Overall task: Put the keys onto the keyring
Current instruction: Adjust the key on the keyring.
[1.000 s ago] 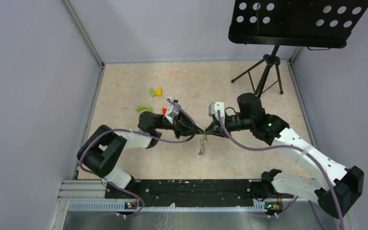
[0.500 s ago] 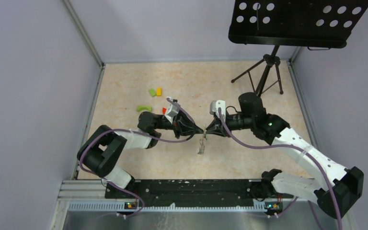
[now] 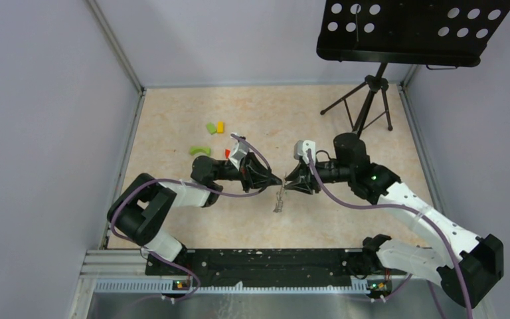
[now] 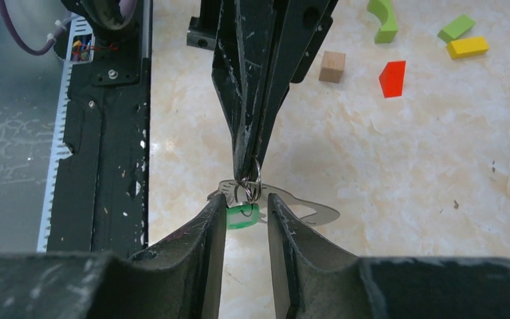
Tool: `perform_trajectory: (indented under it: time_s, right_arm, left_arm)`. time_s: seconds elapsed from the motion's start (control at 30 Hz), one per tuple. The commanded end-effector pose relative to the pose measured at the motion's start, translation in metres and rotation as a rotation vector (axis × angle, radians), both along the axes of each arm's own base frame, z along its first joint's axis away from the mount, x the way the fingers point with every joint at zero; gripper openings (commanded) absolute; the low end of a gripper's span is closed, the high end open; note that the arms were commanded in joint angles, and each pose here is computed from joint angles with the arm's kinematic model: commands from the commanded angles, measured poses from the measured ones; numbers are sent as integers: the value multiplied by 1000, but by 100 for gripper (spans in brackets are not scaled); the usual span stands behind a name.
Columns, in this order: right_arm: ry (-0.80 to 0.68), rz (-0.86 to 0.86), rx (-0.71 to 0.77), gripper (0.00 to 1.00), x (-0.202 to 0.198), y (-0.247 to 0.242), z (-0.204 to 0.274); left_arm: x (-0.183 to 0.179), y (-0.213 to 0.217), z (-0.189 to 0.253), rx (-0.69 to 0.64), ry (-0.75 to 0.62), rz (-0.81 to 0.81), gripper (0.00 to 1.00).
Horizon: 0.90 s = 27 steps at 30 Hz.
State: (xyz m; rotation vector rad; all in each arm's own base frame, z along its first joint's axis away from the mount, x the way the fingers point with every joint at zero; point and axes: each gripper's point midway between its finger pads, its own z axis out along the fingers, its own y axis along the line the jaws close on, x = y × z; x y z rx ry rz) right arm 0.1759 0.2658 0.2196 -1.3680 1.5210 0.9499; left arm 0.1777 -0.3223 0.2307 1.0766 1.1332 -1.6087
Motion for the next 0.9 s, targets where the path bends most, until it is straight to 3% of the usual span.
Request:
perform_trajectory:
  time_s: [0.0, 0.53, 0.7, 0.87]
  right_arm:
    - [-59, 14, 89, 28, 3, 6, 28]
    - [-25, 10, 71, 10, 6, 8, 20]
    - [-12, 15, 64, 0, 6, 9, 19]
    - [-30, 18, 49, 0, 8, 8, 24]
  left_arm:
    - [-7, 8, 34, -150, -181, 27, 0]
    - [-7, 8, 35, -150, -192, 30, 0]
    - [-6, 8, 34, -148, -195, 31, 0]
    - [-5, 7, 25, -119, -237, 33, 0]
